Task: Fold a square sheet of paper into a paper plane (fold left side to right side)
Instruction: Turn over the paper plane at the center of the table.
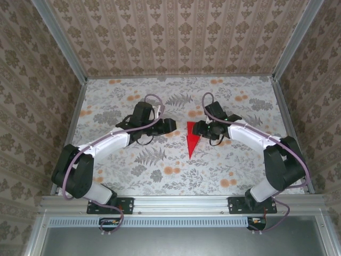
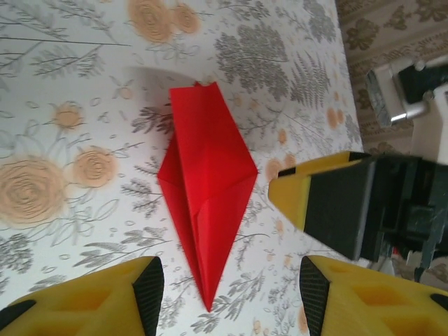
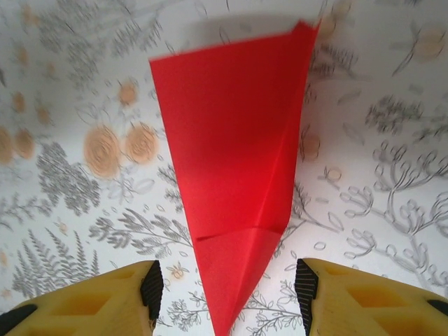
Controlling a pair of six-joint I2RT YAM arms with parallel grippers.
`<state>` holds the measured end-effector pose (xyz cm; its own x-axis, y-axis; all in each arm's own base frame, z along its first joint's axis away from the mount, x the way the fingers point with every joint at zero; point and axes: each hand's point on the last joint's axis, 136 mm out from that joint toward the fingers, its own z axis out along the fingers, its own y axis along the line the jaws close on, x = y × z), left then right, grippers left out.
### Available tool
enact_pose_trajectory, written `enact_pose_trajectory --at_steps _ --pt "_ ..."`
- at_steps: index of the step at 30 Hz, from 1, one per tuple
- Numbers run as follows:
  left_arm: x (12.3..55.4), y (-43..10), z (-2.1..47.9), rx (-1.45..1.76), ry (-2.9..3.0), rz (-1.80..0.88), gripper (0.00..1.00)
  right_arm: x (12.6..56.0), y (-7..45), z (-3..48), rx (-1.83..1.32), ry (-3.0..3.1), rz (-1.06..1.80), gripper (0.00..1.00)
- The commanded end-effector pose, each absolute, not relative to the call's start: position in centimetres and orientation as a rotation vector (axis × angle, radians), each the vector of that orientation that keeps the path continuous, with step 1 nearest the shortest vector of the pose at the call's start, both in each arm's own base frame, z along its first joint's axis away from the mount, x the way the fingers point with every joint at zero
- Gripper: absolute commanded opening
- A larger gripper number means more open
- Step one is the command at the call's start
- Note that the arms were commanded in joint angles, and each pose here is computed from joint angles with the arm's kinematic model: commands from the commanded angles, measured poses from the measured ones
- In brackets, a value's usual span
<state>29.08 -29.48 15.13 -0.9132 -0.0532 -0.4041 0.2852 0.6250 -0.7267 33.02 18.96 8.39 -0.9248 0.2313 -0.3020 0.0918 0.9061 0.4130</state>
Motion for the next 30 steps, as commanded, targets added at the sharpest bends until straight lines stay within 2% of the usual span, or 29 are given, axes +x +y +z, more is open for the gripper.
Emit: enact_pose_trajectory --at_steps 1,5,7,9,11,16,19,23,27,30 --pt "28.8 -28.2 14.2 0.180 2.489 -1.132 0.57 32.3 18.8 5.9 0.290 2.797 0.472 0.55" --pt "29.0 -27.8 14.4 0.179 2.486 -1.096 0.57 32.1 19.9 4.8 0.290 2.843 0.482 0.40" --pt "29.0 -27.4 14.6 0.185 2.483 -1.071 0.57 32.1 20.5 4.7 0.286 2.848 0.512 0.27" --pt "29.1 -27.1 14.9 0.191 2.480 -1.044 0.58 32.3 21.1 5.3 0.260 2.835 0.555 0.10" --pt "29.2 -26.8 15.4 0.200 2.469 -1.018 0.58 32.5 21.9 6.5 0.208 2.803 0.597 0.00" --pt "29.5 -25.9 16.4 0.199 2.445 -0.976 0.58 32.6 24.5 11.0 0.076 2.691 0.843 0.00" --pt "29.6 -25.4 16.8 0.197 2.435 -0.954 0.58 31.9 25.0 11.4 0.088 2.664 0.979 0.00" --pt "29.5 -24.8 17.0 0.190 2.434 -0.936 0.58 31.3 23.5 8.2 0.208 2.701 1.023 0.00" --pt "29.3 -24.4 16.7 0.183 2.449 -0.926 0.59 30.7 20.6 4.4 0.268 2.778 0.916 0.00" --pt "29.3 -24.5 16.8 0.179 2.451 -0.931 0.59 30.4 18.8 3.2 0.285 2.813 0.823 0.07"
